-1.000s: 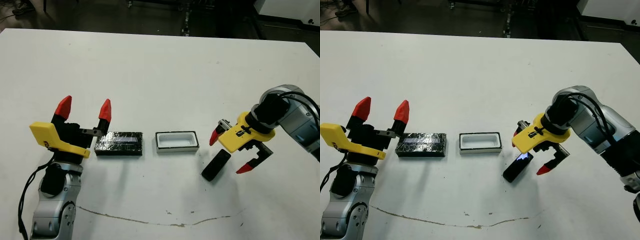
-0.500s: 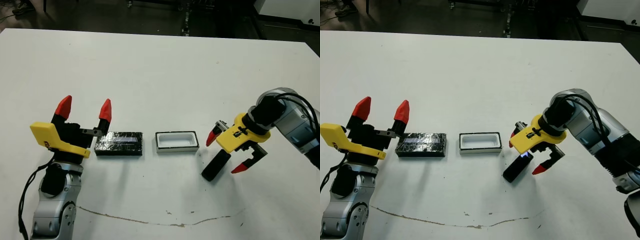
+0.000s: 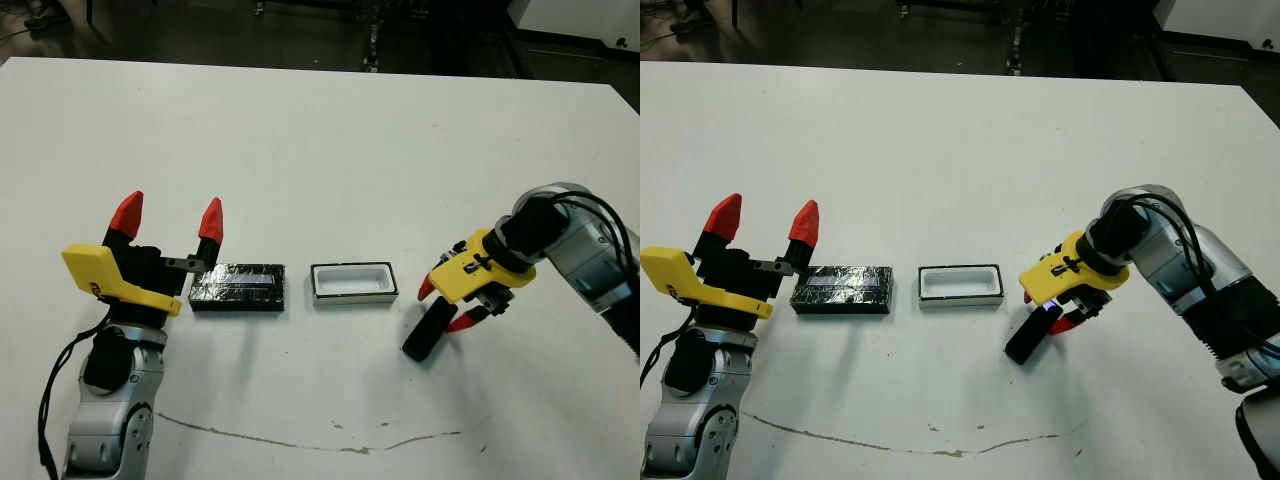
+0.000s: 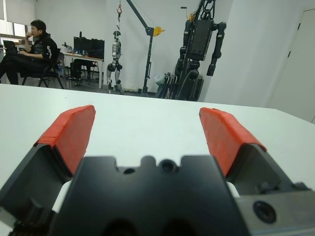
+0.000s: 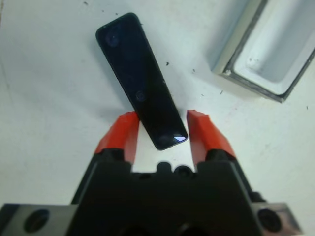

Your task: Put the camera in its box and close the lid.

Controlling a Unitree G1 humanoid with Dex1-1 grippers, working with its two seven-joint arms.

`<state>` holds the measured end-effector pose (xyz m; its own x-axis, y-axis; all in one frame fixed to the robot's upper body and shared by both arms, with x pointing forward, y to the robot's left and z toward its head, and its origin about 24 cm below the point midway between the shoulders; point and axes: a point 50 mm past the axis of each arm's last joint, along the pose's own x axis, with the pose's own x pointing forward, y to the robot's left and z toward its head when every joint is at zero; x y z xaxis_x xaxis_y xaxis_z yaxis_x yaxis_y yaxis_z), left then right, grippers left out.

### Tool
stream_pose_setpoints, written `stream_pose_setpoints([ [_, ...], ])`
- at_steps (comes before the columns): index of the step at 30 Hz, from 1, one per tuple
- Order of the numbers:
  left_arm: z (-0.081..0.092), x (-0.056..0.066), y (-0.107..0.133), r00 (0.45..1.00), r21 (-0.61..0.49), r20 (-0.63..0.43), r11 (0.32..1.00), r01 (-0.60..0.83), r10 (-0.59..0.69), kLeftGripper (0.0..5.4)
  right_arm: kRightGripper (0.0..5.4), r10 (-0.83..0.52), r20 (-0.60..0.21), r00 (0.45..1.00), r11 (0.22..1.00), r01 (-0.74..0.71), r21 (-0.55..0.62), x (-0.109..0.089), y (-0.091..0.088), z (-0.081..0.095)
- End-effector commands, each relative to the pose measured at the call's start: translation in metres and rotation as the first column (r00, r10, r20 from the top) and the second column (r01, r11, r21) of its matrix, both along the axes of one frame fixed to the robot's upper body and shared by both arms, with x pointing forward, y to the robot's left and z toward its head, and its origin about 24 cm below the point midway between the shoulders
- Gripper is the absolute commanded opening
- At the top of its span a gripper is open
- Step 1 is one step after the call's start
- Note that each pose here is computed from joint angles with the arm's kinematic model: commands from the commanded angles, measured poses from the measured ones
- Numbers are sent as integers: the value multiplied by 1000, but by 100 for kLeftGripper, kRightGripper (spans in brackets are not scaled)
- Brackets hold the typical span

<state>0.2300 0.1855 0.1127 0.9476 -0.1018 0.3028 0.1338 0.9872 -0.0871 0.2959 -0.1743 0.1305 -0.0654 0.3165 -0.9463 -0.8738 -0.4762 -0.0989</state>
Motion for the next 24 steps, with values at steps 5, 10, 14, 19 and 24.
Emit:
stream_pose_setpoints([
  [5,0,0,2,1000,-7,0,1000,-19,19,540,168,-3,-3,1000,1000,3,-7,0,-2,-1],
  [10,0,0,3,1000,-9,6,1000,-21,21,540,168,8,-11,1000,999,-9,-33,0,-2,0],
  [14,0,1,4,1000,-10,8,1000,-24,24,540,168,5,-8,1000,999,-5,-49,2,-3,4],
  [19,-1,0,4,1000,-10,3,1000,-25,25,540,168,-13,9,1000,999,13,-43,6,-5,13],
  [24,-1,0,4,1000,-12,2,1000,-26,26,540,168,-90,45,995,994,87,61,15,-11,38],
])
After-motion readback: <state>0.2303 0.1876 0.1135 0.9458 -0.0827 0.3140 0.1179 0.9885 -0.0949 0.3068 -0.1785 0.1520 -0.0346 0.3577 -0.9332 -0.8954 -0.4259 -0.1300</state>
